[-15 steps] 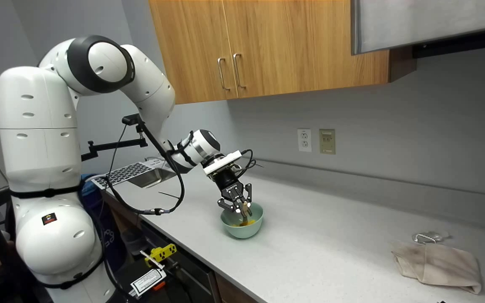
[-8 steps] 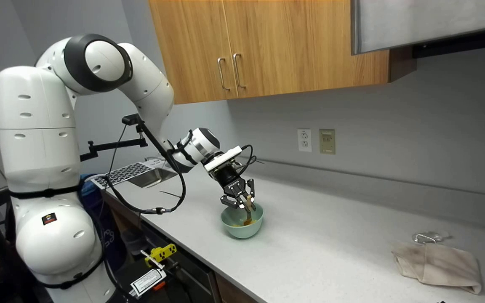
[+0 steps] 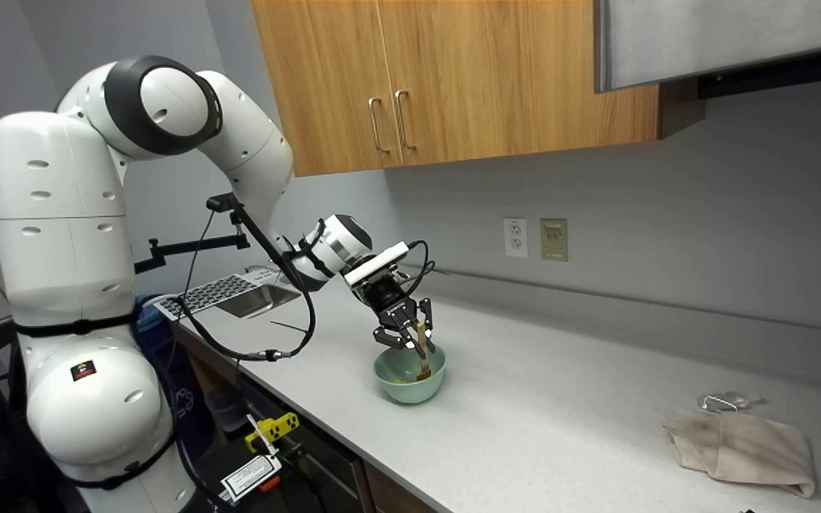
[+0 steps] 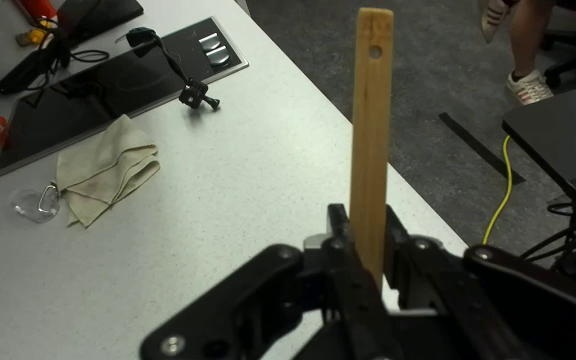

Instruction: Use the spatula to stir the contents in the bowl

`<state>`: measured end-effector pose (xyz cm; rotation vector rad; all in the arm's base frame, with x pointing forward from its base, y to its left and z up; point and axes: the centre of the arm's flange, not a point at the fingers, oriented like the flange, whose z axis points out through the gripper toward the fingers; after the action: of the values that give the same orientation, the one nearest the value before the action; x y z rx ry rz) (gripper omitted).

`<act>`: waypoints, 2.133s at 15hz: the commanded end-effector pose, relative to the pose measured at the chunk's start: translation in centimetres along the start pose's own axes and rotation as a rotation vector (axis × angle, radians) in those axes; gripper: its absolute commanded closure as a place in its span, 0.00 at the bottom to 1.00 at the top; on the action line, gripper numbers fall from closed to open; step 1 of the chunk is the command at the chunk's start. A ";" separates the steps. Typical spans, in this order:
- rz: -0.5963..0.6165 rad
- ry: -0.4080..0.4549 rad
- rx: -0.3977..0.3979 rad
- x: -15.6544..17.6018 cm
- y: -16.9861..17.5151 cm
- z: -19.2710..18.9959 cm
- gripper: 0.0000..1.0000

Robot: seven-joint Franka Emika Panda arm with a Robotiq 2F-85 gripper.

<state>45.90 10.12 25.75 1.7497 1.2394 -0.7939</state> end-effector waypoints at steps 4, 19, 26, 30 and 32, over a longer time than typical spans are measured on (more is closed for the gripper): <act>-0.015 -0.061 -0.003 -1.2 0.1 -0.2 0.96; 0.021 0.126 0.024 1.0 0.3 -1.4 0.96; 0.009 0.102 0.035 0.8 -0.8 0.3 0.96; 0.008 0.076 0.036 0.7 -1.7 1.2 0.96; 0.020 0.070 0.023 0.1 -1.4 1.2 0.96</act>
<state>44.97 10.15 23.83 1.8259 1.2891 -0.7603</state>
